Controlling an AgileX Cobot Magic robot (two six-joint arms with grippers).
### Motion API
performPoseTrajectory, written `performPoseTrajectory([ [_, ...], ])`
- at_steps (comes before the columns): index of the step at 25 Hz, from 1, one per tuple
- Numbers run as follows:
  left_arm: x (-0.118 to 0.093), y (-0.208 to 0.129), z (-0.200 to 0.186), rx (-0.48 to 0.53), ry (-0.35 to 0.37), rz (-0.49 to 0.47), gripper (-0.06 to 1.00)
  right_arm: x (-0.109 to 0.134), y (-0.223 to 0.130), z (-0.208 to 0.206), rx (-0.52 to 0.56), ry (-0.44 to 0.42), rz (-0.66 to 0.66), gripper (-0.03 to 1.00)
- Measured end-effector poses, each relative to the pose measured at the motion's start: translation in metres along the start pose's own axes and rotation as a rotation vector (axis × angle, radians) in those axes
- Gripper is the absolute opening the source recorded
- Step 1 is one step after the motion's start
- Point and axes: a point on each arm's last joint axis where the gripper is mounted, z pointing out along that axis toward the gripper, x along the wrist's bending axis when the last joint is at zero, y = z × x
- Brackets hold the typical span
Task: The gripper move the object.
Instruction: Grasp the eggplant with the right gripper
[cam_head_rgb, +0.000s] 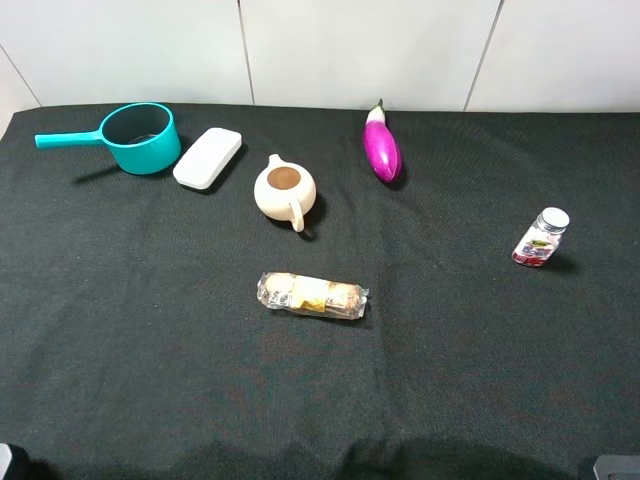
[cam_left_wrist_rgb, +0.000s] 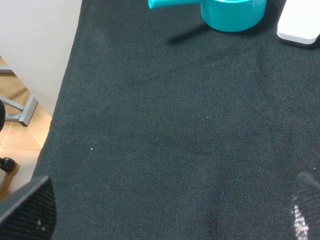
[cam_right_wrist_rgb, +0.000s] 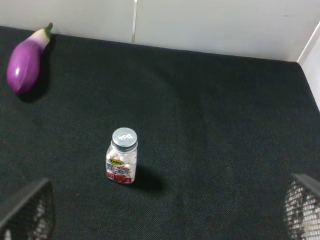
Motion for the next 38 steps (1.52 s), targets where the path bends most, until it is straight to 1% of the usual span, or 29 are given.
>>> performPoseTrajectory([
  [38, 0.0000, 0.0000, 0.0000, 0.000, 0.000, 0.000, 0.99, 0.0000, 0.0000, 0.0000, 0.000, 0.000, 0.000, 0.69],
])
